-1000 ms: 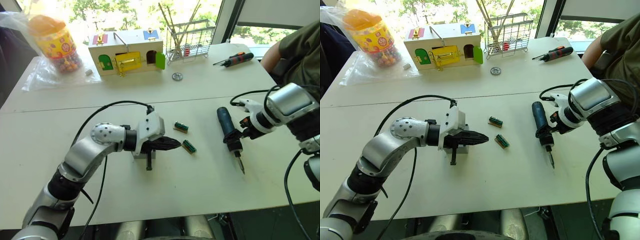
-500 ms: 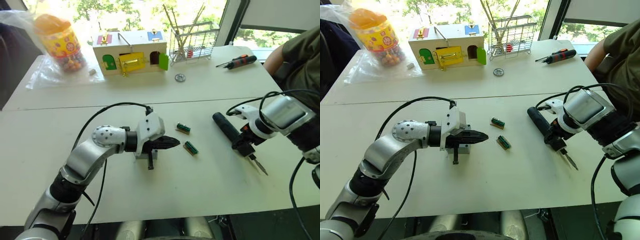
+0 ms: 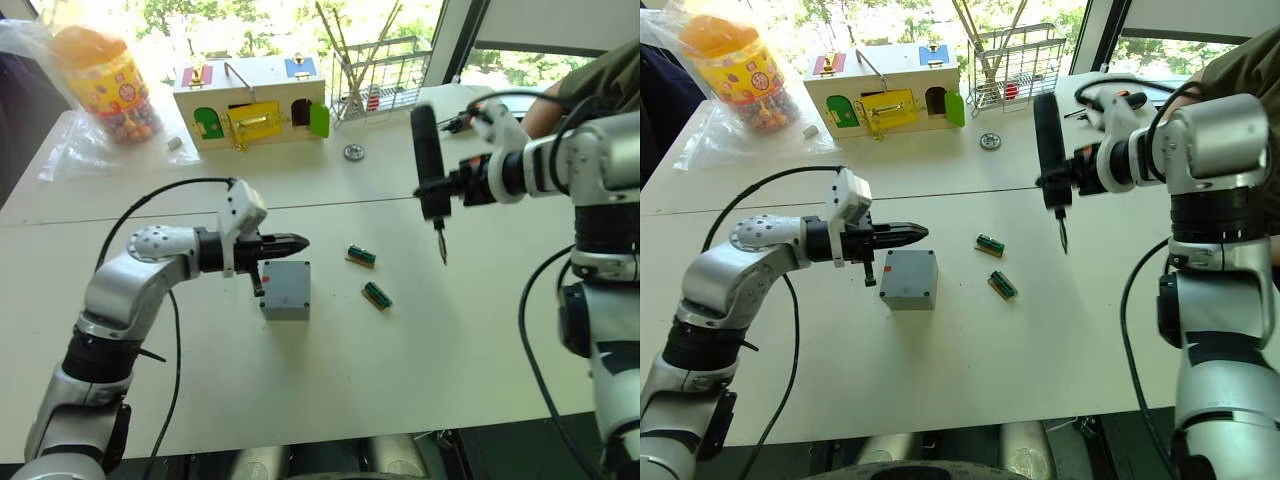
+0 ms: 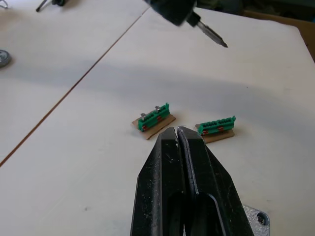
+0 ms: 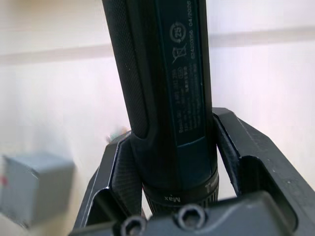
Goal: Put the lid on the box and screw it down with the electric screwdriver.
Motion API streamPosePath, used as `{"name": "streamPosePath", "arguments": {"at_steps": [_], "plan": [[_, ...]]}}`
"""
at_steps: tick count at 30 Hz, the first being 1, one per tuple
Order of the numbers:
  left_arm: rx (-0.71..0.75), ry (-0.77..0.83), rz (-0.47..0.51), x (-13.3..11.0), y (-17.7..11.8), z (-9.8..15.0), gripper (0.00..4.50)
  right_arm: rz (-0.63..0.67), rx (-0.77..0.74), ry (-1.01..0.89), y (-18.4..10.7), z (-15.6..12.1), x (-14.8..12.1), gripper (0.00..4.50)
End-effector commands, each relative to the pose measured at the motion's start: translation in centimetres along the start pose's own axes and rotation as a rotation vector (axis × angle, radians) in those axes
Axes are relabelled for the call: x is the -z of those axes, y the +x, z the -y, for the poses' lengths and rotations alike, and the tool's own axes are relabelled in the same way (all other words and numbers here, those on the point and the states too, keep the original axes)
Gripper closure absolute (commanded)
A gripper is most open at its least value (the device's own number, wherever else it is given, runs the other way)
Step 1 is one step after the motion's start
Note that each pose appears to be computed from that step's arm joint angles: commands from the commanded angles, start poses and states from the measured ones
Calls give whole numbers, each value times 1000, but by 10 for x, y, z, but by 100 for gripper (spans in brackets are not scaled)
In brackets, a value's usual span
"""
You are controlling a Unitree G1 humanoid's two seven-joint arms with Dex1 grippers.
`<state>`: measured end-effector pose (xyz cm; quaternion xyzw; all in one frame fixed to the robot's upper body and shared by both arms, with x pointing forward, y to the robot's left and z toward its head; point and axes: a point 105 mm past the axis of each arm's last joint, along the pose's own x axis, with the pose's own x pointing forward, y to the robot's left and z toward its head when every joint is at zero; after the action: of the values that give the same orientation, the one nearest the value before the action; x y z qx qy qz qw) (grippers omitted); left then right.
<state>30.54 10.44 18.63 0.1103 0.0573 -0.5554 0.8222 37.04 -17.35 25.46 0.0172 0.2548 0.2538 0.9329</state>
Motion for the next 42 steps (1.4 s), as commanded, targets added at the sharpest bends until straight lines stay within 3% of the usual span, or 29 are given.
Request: {"name": "streamPosePath", "arguments": {"at_steps": [1, 4, 6, 10, 20, 23, 25, 35, 42], "plan": [[14, 21, -51, 0, -14, -3, 450, 406, -45, -75, -29, -27, -42, 261], [17, 31, -126, 7, -22, -5, 450, 604, -178, -98, -34, -61, -40, 261], [23, 30, -159, 10, -23, -2, 450, 655, -274, -81, -32, -81, -29, 261], [29, 13, -251, 27, -31, 9, 450, 758, -314, -96, -24, -109, -16, 261], [-31, -10, -275, 45, -31, 13, 450, 747, -391, -164, 16, -139, 21, 261], [-29, -19, -267, 45, -30, 15, 376, 749, -404, -185, 22, -145, 24, 261], [-28, -23, -262, 44, -30, 15, 282, 749, -418, -188, 23, -150, 26, 261], [-13, -15, -314, 55, -32, 16, 282, 757, -447, -162, 34, -168, 34, 261], [-4, -9, -317, 56, -30, 17, 282, 750, -420, -168, 42, -163, 41, 261]]}}
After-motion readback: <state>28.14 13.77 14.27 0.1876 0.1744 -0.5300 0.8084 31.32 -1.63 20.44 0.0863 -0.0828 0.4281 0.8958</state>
